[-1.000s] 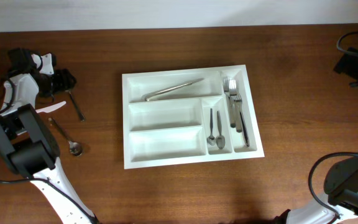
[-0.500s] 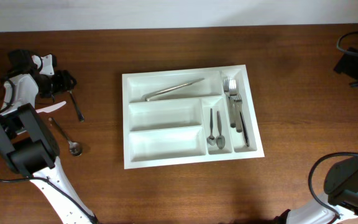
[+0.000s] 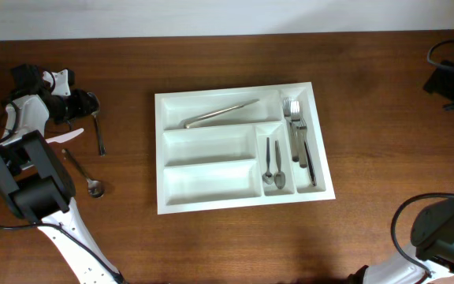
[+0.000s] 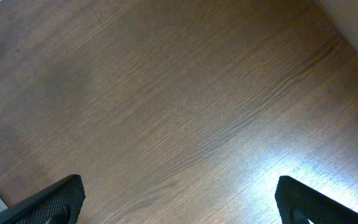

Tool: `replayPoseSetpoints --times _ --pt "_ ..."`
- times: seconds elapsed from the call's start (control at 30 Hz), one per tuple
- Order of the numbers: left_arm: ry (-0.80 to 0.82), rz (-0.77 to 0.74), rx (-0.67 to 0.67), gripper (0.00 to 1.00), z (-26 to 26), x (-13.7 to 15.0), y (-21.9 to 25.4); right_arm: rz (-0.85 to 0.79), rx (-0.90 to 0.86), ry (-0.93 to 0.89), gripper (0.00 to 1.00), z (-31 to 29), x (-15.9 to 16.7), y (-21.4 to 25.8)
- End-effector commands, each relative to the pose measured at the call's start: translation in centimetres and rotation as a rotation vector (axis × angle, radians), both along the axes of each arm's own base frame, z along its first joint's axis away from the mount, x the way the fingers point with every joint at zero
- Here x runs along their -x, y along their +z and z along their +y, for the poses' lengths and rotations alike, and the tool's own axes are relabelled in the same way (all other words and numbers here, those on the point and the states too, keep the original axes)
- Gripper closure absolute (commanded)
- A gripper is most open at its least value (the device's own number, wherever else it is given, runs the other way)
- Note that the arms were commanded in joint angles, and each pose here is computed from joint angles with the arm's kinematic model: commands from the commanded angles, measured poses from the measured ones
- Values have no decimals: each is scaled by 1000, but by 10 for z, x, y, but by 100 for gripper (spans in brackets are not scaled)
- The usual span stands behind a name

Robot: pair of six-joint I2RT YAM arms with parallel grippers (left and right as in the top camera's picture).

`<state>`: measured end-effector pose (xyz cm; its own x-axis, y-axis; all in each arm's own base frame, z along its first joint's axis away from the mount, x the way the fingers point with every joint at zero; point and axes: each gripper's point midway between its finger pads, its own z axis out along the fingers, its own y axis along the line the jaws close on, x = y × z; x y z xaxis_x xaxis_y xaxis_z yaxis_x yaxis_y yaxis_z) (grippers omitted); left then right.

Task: Pack container
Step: 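Lower the left gripper and close it on the spoon's bowl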

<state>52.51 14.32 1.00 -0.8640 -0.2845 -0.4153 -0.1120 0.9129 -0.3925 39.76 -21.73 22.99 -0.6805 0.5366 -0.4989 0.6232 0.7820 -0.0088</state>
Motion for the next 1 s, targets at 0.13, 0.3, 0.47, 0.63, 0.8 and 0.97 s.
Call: replayPoseSetpoints --times 0.13,0.3,0.47,0.63,0.8,0.97 --pt "-13 37 32 35 -5 6 -21 -24 8 -6 1 -1 0 9" --pt "-13 32 29 39 -4 5 -22 -24 8 -6 1 -1 0 9" --pt "-13 33 29 49 -4 5 -24 -24 8 -6 1 -1 0 9" --pt "-30 31 22 59 -4 5 -26 -24 8 -6 1 -1 0 9" --pt "-37 28 17 66 -4 5 -26 -24 8 -6 1 -1 0 9" --pt "-37 28 17 75 -4 5 -26 -24 8 -6 2 -1 0 9"
